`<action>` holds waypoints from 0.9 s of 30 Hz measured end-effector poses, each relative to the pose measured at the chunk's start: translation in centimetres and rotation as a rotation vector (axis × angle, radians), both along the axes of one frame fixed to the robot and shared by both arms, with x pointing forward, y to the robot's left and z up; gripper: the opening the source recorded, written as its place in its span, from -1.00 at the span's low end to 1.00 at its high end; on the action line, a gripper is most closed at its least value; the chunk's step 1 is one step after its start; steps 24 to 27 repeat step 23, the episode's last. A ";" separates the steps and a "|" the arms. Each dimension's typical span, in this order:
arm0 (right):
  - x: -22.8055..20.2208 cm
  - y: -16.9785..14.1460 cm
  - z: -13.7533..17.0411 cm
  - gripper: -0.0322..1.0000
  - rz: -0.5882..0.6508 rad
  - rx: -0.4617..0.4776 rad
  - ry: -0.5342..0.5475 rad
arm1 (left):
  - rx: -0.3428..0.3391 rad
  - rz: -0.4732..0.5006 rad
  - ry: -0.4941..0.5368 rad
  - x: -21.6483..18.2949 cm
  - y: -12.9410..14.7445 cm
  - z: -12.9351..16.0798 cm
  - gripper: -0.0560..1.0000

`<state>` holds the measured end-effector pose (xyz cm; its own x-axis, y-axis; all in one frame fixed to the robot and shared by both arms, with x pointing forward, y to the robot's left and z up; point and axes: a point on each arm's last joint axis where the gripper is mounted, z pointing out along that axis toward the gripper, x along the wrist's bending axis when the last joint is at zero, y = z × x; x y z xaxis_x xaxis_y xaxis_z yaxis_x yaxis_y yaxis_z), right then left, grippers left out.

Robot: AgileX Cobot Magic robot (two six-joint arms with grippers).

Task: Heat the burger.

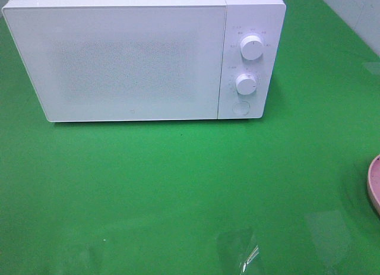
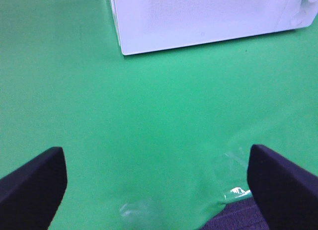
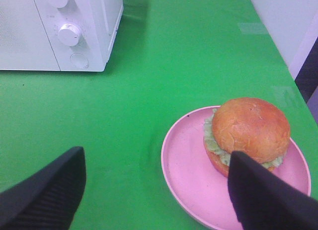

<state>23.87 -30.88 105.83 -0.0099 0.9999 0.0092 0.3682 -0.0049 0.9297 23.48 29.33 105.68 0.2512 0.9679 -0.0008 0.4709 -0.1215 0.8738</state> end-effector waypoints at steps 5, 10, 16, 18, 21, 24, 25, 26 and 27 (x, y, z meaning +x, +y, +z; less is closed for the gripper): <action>0.0 0.0 0.0 0.53 0.000 0.000 0.000 | -0.006 0.041 -0.039 -0.6 0.0 0.0 0.81; 0.0 0.0 0.0 0.53 0.000 0.000 0.000 | -0.004 0.136 -0.041 -0.6 -0.1 0.0 0.81; 0.0 0.0 0.0 0.53 0.000 0.000 0.000 | -0.003 0.151 -0.041 -0.5 -0.1 0.0 0.81; 0.0 0.0 0.0 0.53 0.000 0.000 0.000 | -0.003 0.151 -0.041 -0.5 -0.1 0.0 0.81; 0.0 0.0 0.0 0.53 0.000 0.000 0.000 | -0.003 0.151 -0.041 -0.5 -0.1 0.0 0.81; 0.0 0.0 0.0 0.53 0.000 0.000 0.000 | -0.003 0.151 -0.041 -0.5 -0.1 0.0 0.81; 0.0 0.0 0.0 0.53 0.000 0.000 0.000 | -0.003 0.151 -0.041 -0.5 -0.1 0.0 0.81; 0.0 0.0 0.0 0.53 0.000 0.000 0.000 | -0.003 0.151 -0.041 -0.5 -0.1 0.0 0.81; 0.0 0.0 0.0 0.53 0.000 0.000 0.000 | -0.003 0.151 -0.041 -0.5 -0.1 0.0 0.81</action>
